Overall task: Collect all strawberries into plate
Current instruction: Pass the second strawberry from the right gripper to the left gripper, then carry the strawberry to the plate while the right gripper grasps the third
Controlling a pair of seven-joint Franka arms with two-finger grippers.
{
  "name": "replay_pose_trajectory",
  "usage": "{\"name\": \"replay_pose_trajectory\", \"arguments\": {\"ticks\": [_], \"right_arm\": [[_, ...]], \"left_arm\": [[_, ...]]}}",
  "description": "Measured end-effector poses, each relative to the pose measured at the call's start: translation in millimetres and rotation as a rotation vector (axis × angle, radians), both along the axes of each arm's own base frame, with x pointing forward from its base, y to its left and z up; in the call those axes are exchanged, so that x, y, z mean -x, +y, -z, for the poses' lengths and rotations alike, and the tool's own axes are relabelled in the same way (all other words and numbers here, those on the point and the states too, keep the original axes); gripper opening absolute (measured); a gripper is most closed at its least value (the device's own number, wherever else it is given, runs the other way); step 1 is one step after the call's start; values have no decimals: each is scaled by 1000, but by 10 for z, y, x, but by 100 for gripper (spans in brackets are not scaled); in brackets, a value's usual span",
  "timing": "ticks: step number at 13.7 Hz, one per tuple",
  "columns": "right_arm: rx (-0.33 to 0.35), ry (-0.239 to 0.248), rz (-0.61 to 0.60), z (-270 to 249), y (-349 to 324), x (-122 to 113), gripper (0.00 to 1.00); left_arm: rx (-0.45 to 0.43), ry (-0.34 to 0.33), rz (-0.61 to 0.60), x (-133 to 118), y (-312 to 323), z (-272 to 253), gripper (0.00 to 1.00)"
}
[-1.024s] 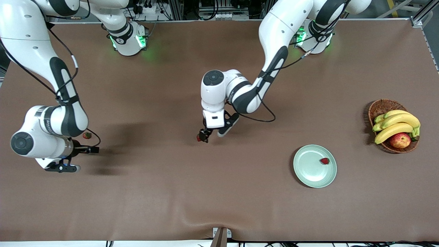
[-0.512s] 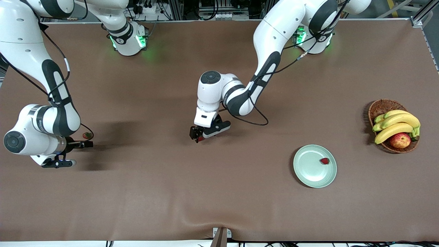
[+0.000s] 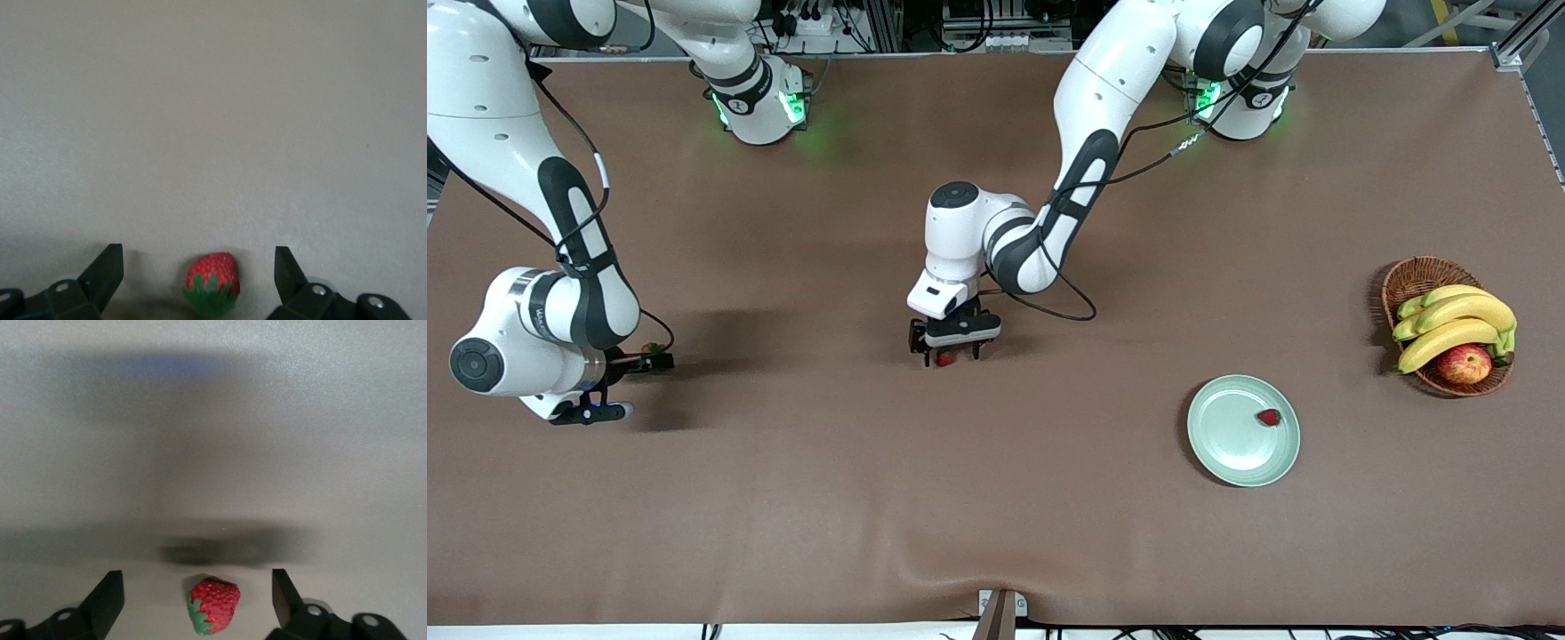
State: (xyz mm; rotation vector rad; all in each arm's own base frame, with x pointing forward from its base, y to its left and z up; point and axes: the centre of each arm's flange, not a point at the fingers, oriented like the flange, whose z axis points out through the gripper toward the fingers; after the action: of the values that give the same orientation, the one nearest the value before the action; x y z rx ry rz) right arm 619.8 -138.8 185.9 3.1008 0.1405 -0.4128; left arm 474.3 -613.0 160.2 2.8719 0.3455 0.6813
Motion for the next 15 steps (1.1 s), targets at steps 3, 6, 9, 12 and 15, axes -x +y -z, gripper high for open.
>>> {"name": "replay_pose_trajectory", "arguments": {"ticks": [3, 6, 9, 12, 15], "right_arm": [[-2, 16, -6, 14, -55, 36, 75], [-7, 23, -23, 34, -68, 61, 67], [-8, 28, -25, 52, -76, 80, 62], [-8, 29, -26, 56, -76, 84, 58], [-8, 29, -27, 56, -76, 84, 46]], "left_arm": [[-23, -17, 26, 13, -7, 27, 100], [-31, -29, 33, 35, -29, 22, 91], [-30, -31, 40, 70, -61, 18, 59], [-29, -32, 46, 103, -89, 15, 32], [-24, -31, 42, 126, -112, 6, 32]]}}
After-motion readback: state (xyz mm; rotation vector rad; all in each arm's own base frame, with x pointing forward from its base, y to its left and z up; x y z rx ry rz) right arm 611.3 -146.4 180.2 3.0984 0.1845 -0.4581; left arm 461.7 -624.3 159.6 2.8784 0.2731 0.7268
